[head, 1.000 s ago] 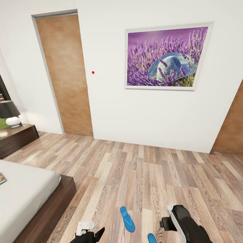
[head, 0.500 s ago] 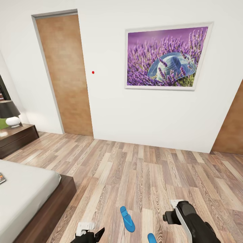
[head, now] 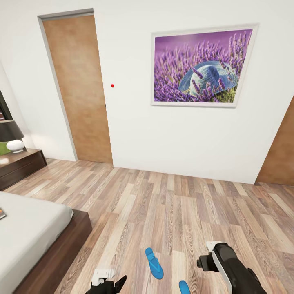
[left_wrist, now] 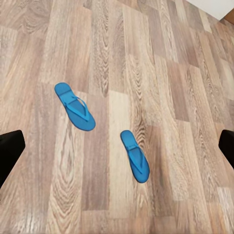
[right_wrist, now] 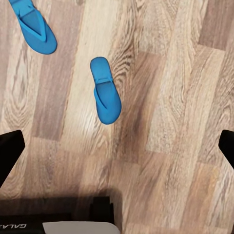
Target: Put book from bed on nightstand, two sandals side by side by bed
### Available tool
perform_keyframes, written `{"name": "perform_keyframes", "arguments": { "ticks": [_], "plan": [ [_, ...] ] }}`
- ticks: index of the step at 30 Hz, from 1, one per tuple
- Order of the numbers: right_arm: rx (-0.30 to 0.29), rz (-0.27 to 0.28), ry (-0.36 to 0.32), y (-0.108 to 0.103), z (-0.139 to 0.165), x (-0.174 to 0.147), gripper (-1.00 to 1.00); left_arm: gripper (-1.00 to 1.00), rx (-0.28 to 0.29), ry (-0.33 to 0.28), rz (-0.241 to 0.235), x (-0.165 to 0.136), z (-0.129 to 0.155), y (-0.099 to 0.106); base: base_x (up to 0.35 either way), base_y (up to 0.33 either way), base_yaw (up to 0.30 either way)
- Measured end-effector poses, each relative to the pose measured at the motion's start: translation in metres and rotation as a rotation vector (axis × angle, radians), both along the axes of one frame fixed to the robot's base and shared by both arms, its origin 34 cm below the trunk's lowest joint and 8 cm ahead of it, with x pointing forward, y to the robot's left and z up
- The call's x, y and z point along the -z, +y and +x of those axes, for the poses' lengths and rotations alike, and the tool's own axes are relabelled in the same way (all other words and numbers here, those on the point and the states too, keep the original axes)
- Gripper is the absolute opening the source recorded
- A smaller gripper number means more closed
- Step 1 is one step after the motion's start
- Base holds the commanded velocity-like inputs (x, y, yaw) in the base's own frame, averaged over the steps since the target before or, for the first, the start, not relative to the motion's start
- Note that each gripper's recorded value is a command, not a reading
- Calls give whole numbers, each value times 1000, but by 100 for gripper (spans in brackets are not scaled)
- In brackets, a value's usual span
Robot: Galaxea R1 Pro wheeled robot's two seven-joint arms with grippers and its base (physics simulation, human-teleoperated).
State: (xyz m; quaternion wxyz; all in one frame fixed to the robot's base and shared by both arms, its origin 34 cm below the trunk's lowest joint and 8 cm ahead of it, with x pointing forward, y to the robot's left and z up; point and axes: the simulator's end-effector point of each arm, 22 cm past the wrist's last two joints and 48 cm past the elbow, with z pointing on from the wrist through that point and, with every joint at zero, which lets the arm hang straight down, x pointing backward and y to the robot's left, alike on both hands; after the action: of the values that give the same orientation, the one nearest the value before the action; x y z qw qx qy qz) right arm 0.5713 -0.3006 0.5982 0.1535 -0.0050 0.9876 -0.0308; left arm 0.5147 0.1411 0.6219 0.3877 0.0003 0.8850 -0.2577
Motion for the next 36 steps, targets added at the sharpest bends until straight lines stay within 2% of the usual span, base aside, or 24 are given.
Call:
{"name": "perform_keyframes", "arguments": {
  "ticks": [36],
  "plan": [
    [-1, -1, -4, 0, -6, 66, 100, 100, 0, 1, 0, 68, -8, 0, 0, 0, 0]
  ]
}}
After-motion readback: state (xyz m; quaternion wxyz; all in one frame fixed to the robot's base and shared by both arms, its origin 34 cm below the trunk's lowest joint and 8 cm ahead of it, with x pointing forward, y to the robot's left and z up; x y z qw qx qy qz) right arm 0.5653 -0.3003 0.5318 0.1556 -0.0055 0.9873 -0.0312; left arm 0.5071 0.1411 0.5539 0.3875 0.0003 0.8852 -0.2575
